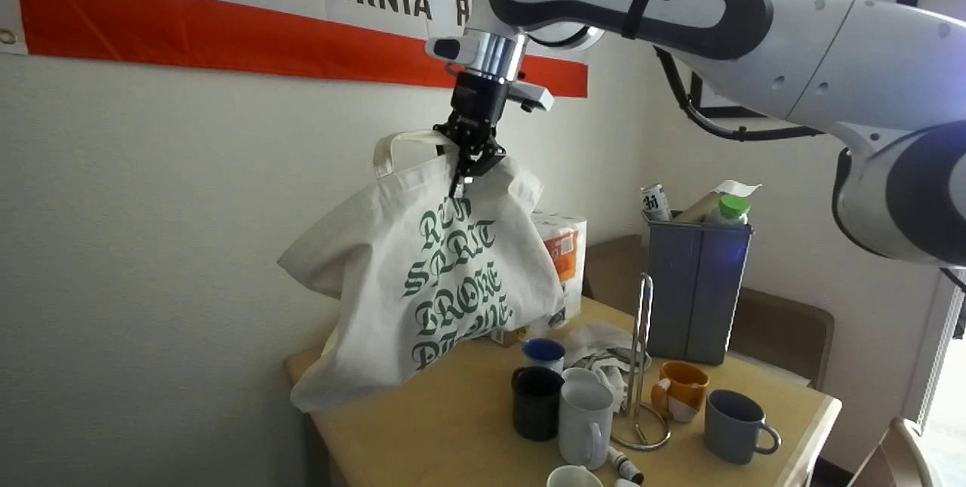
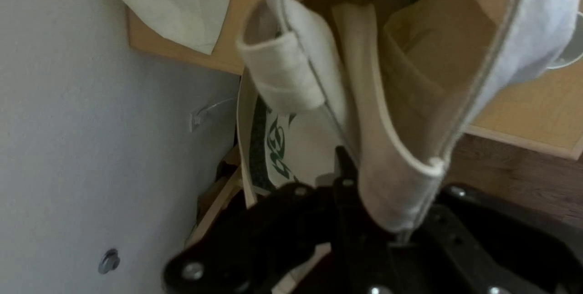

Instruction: Pick up the bag and hand it

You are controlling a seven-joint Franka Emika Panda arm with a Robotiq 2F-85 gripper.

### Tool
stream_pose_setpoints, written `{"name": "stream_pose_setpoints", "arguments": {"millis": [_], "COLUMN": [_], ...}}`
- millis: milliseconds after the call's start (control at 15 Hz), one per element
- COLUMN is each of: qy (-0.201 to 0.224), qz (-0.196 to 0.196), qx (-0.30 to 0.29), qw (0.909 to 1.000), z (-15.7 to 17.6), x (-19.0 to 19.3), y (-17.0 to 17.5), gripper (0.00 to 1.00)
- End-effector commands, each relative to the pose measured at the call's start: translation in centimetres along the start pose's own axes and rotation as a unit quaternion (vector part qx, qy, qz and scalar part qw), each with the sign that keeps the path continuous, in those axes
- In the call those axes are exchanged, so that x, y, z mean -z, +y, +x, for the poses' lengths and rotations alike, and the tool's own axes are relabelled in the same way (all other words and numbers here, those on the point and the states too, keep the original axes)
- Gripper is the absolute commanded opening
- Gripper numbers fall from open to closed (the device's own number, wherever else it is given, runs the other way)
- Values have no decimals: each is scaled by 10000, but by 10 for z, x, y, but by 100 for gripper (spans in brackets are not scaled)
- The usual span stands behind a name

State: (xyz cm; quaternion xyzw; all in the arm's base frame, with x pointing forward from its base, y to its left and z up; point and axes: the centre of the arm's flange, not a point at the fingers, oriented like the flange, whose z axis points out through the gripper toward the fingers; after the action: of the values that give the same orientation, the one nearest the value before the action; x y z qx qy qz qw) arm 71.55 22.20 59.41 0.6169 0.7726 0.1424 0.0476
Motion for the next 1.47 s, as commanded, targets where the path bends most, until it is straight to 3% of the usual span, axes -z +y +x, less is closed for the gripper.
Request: {"name": "stream_pose_setpoints", "arguments": {"millis": [0,733,1067,1400], "qy": [130,-40,-18,-5], "qz": [-254,-843,-1191,-1668], "qx": [152,-14,-68,-74], "qw": [9995,9964,9929,9860], "z": [6,1,-7,-12], "x": [60,94,62,3], "y": [36,49,67,88], "gripper": [2,2,2,2]}}
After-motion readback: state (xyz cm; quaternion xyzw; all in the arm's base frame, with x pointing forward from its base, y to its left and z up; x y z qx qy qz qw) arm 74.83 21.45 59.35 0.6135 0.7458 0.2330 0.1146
